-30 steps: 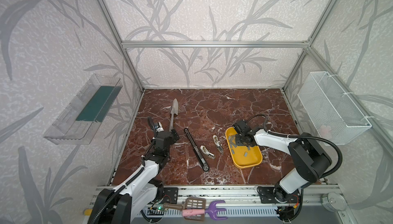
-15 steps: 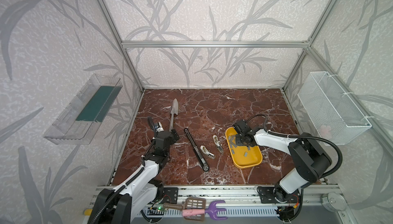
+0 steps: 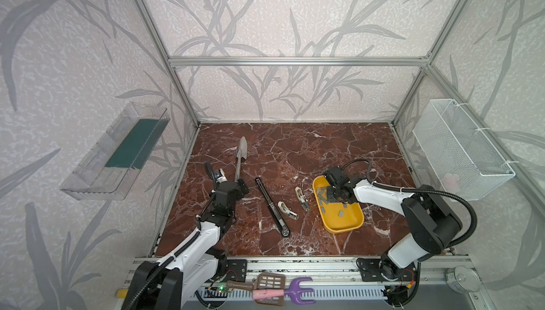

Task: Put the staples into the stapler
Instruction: 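Close the right gripper on a staple strip in the tray, then carry the strip to the stapler with the right gripper while the left gripper follows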

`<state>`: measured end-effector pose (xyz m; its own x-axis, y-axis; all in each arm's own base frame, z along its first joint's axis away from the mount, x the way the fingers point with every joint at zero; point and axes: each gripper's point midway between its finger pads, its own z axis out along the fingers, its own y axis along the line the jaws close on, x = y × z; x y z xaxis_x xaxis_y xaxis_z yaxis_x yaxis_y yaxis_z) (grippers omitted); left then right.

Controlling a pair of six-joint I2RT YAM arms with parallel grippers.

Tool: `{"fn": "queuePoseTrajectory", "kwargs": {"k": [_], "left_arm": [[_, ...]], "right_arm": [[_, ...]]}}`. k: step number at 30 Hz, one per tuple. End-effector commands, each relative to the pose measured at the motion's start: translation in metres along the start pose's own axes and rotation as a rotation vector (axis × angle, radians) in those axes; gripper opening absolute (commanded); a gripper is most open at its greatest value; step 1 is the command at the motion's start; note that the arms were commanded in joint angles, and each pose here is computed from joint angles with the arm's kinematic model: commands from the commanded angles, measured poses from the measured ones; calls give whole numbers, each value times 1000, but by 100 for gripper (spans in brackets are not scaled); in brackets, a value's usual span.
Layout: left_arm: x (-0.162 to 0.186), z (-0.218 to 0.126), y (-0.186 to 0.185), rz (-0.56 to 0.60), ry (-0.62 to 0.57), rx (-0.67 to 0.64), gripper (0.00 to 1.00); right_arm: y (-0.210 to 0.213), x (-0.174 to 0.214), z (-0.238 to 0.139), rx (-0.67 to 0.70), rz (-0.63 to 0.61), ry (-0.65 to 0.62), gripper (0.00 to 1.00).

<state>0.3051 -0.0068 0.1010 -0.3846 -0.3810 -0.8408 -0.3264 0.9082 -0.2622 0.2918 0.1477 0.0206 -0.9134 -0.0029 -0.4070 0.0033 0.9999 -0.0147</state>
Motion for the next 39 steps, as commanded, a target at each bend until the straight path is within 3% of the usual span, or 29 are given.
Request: {"fn": "queuePoseTrajectory", "kwargs": {"k": [1, 8, 10, 11, 13, 18, 23, 27, 30, 39], "left_arm": [[-3, 0, -3, -5, -16, 18, 99], [8, 4, -6, -44, 50, 26, 99], [28, -7, 18, -217, 196, -142, 99], [32, -14, 14, -255, 261, -146, 99], [42, -22, -18, -242, 367, 22, 99], [57, -32, 1, -294, 342, 3, 99], [44, -59, -10, -412, 284, 145, 99], [33, -88, -10, -413, 259, 212, 99], [42, -100, 5, -369, 279, 169, 99], [69, -89, -2, -308, 344, 228, 99]], "right_arm": [[-10, 10, -10, 5, -9, 3, 11], [-13, -8, -52, -16, -50, -191, 11], [-9, -14, -71, -37, -64, -260, 10], [-7, -16, -80, -57, -72, -290, 10], [6, -25, -107, -141, -87, -363, 10], [56, -40, -178, -356, -143, -542, 12], [106, -55, -212, -413, -228, -596, 11], [140, -57, -213, -451, -296, -628, 10], [153, -37, -204, -459, -337, -608, 9], [179, 9, -162, -546, -377, -552, 6]]}}
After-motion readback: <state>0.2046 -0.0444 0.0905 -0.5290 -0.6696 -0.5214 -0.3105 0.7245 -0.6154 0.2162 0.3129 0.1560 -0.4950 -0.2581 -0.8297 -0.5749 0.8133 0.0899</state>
